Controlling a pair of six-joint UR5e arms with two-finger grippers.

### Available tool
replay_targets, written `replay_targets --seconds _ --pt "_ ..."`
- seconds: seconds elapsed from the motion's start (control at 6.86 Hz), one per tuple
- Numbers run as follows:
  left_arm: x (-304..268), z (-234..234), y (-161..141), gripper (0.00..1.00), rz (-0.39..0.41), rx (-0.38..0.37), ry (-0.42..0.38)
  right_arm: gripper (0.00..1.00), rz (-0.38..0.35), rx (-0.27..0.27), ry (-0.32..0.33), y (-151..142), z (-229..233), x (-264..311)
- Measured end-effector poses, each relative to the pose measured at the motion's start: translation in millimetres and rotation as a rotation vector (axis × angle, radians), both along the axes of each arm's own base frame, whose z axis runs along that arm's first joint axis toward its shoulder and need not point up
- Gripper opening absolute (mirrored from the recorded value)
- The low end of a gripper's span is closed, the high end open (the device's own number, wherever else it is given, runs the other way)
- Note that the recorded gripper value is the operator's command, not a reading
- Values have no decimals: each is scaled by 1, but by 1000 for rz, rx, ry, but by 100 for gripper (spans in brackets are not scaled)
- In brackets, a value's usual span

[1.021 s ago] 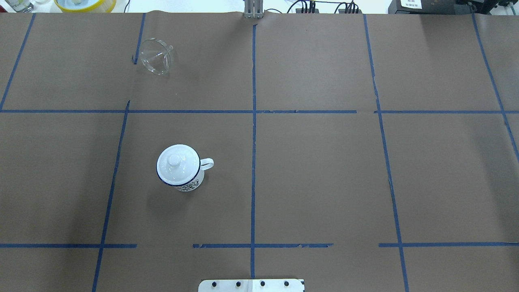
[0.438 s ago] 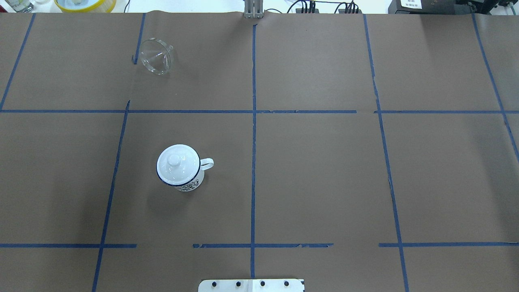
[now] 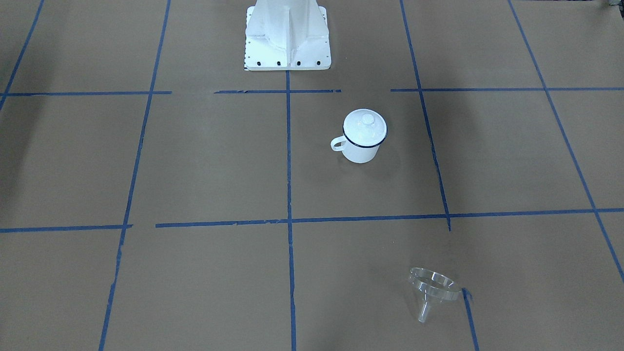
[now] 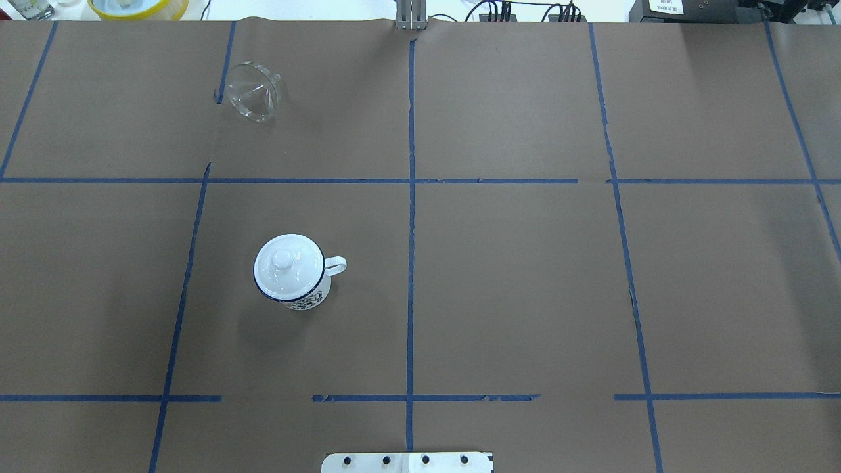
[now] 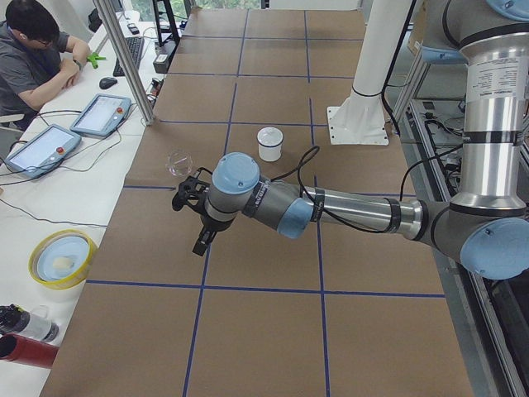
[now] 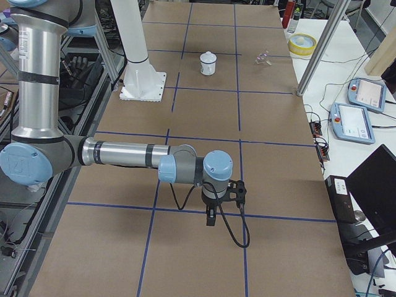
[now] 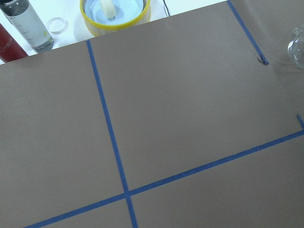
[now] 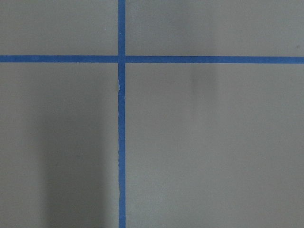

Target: Place funnel on cup

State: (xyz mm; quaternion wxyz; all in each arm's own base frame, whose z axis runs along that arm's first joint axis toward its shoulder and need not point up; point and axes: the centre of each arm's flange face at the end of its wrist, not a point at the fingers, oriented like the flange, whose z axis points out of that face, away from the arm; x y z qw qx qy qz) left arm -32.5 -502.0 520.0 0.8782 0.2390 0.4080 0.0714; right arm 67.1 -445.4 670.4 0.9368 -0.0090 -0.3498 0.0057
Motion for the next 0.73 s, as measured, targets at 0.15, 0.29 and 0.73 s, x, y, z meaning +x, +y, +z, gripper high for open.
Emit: replay_targets --seconds 0.15,0.29,0.73 --pt "46 -20 -15 100 18 -27 19 100 0 0 0 0 0 0" --pt "85 -42 -27 100 16 -58 29 100 0 0 0 0 0 0" --pt "192 -149 -15 100 -27 -189 58 100 0 0 0 0 0 0"
